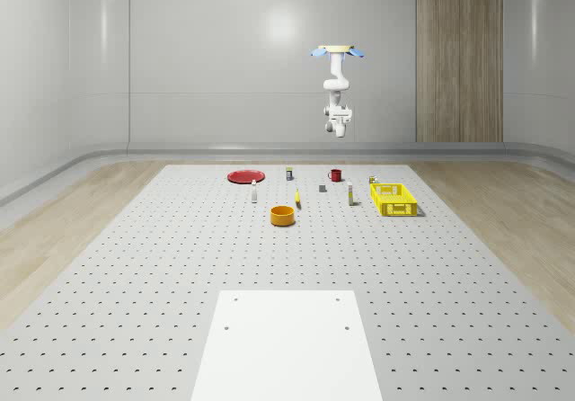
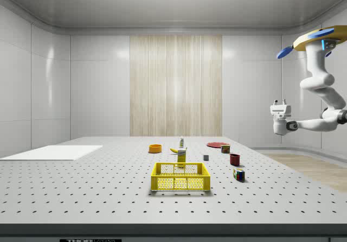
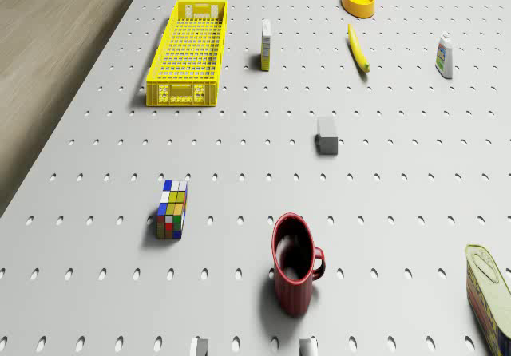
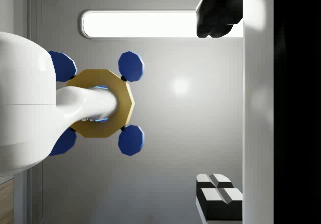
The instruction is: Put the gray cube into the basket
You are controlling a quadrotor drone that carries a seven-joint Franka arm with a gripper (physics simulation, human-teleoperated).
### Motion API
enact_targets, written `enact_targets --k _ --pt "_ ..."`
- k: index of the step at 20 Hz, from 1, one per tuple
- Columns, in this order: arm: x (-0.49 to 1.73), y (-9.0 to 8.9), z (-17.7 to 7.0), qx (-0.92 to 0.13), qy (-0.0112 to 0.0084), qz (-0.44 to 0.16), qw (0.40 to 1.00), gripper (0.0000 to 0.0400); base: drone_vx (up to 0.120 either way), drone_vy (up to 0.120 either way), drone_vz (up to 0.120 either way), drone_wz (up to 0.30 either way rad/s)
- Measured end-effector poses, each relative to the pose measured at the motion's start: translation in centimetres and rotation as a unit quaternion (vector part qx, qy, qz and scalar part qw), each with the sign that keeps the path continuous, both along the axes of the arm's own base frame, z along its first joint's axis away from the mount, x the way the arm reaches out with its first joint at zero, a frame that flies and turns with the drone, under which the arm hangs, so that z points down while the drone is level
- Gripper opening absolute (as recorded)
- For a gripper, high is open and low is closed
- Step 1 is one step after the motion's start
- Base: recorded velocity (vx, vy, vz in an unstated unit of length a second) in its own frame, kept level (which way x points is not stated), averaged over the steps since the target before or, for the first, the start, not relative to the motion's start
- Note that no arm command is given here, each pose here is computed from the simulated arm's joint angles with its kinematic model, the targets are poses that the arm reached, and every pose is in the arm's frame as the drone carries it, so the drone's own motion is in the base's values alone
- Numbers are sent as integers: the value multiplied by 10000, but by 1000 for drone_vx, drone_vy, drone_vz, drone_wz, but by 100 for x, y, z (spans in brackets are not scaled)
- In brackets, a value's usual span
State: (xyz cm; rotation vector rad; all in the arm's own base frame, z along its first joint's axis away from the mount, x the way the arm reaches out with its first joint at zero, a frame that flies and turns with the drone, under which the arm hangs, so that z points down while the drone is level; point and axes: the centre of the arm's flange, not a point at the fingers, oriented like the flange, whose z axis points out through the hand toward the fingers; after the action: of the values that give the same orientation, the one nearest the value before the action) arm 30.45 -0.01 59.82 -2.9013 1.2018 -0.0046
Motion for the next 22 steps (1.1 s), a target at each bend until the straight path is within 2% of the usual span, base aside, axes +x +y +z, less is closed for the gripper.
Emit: enact_targets --k 2,5,10,14,22 --pt "-27 -1 153 0 -8 0 10000 400 0 0 0 0" --pt "-39 -1 366 0 -20 0 10000 400 0 -27 0 0" --pt "-23 0 666 0 -39 0 10000 400 0 -120 0 0" --pt "-12 0 813 0 -55 0 10000 400 0 -120 0 0" --pt "-7 1 920 -1 -86 0 10000 400 115 -120 0 0"
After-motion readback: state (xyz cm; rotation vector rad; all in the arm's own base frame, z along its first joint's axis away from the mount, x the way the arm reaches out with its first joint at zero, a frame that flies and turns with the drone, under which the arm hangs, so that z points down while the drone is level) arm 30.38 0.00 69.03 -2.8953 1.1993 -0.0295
